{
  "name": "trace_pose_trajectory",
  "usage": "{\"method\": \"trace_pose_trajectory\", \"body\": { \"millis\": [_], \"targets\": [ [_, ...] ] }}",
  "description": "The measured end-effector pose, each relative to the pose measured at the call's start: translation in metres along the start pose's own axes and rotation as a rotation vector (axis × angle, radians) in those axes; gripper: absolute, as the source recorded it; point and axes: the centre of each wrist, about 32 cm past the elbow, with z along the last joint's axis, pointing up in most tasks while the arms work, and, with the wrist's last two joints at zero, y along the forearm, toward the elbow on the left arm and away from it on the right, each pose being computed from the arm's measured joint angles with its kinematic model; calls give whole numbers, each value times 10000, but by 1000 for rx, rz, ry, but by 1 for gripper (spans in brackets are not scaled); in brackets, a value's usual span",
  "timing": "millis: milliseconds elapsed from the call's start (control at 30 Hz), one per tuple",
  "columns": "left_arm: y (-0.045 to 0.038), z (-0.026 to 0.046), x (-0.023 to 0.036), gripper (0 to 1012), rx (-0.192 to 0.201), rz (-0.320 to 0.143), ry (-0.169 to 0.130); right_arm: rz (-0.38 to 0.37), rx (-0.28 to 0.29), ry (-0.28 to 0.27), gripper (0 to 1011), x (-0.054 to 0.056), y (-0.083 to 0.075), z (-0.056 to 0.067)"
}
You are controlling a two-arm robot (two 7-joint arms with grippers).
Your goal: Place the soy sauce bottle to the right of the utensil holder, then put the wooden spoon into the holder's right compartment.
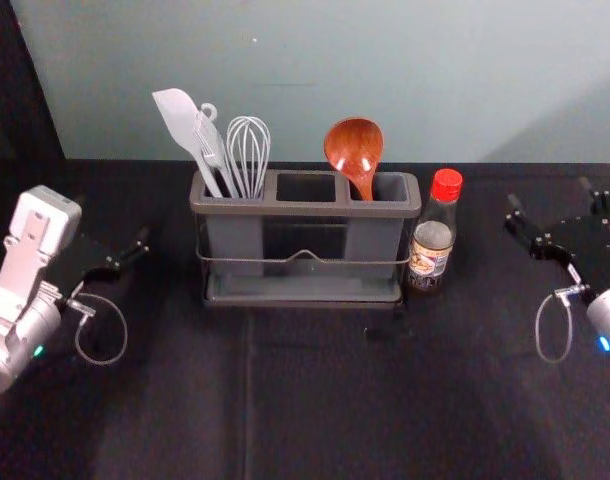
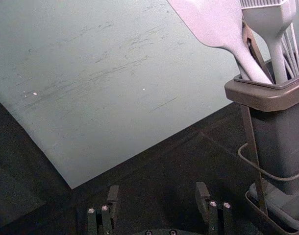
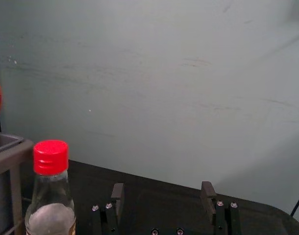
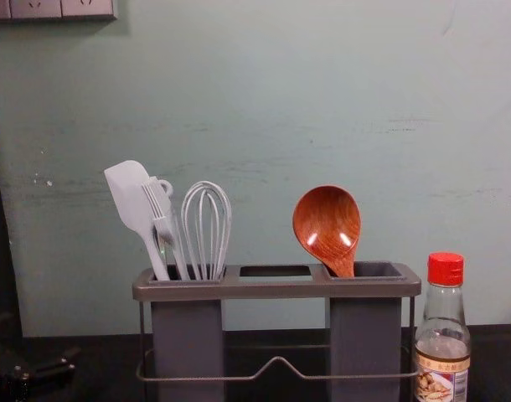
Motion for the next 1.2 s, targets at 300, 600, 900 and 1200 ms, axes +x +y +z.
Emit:
{"method": "trace_pose_trajectory", "body": {
  "millis": [300,600,900,1200],
  "targets": [
    [0,0,0,1000,0,0,0,-1,2,0,1002,3,3,5],
    [0,0,0,1000,0,0,0,-1,1,1,1003,9,5,12],
    [0,0,0,1000,0,0,0,0,1,3,1002,11,7,15],
    [0,0,0,1000,0,0,0,1,2,4,1002,11,7,17]
  ]
}}
